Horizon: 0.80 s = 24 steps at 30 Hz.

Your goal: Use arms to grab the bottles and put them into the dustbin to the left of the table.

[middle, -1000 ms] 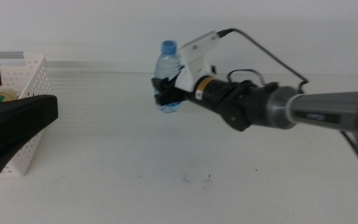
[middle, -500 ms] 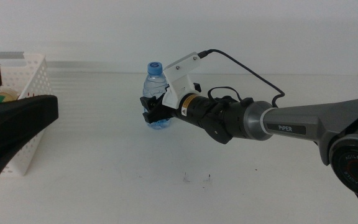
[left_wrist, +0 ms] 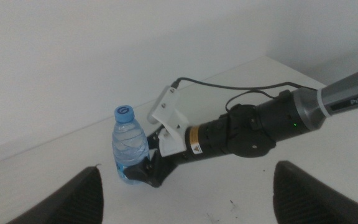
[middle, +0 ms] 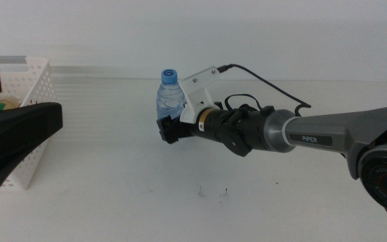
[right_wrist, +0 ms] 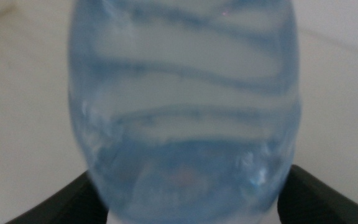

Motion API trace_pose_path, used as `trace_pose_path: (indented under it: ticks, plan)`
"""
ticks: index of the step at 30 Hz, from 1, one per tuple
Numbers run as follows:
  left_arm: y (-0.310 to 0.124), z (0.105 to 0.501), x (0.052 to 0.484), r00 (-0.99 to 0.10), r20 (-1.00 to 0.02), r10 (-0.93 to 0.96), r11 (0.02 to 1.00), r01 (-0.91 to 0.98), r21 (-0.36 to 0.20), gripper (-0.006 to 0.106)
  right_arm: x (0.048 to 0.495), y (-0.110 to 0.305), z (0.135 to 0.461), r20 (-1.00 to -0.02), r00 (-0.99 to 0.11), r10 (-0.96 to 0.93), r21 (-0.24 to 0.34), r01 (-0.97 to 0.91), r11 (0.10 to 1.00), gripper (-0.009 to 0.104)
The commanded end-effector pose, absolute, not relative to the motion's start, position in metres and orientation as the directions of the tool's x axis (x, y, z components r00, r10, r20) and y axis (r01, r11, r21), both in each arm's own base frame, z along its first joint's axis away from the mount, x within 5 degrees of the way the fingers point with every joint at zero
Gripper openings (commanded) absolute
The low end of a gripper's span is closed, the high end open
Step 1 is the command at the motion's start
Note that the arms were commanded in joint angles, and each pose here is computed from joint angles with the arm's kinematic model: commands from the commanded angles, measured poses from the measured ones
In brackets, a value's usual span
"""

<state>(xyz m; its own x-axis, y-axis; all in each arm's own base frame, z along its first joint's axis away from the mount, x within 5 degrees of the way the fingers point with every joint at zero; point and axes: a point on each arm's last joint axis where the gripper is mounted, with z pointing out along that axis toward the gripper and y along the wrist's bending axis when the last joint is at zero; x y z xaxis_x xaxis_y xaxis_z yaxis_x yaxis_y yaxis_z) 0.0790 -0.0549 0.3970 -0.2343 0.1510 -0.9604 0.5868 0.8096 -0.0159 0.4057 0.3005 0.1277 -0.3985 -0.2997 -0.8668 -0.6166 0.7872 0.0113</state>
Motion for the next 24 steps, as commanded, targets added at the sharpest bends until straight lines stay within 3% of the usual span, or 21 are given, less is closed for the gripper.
trace_pose_path:
  ticks: [1,12,24]
  plan:
    - [-0.055,0.399,0.078,-0.22,-0.965,0.142,0.81,0.587,-0.014,0.094,0.396,0.3,0.135,-0.86,-0.406,-0.309,0.013,-0.622,0.783,0.089]
    - [-0.055,0.399,0.078,-0.22,-0.965,0.142,0.81,0.587,-0.014,0.094,0.332,0.258,0.179,-0.843,-0.443,-0.305,0.04,-0.617,0.786,0.088]
    - [-0.055,0.399,0.078,-0.22,-0.965,0.142,0.81,0.587,-0.014,0.094,0.237,0.18,0.279,-0.868,-0.403,-0.288,0.004,-0.587,0.809,0.088]
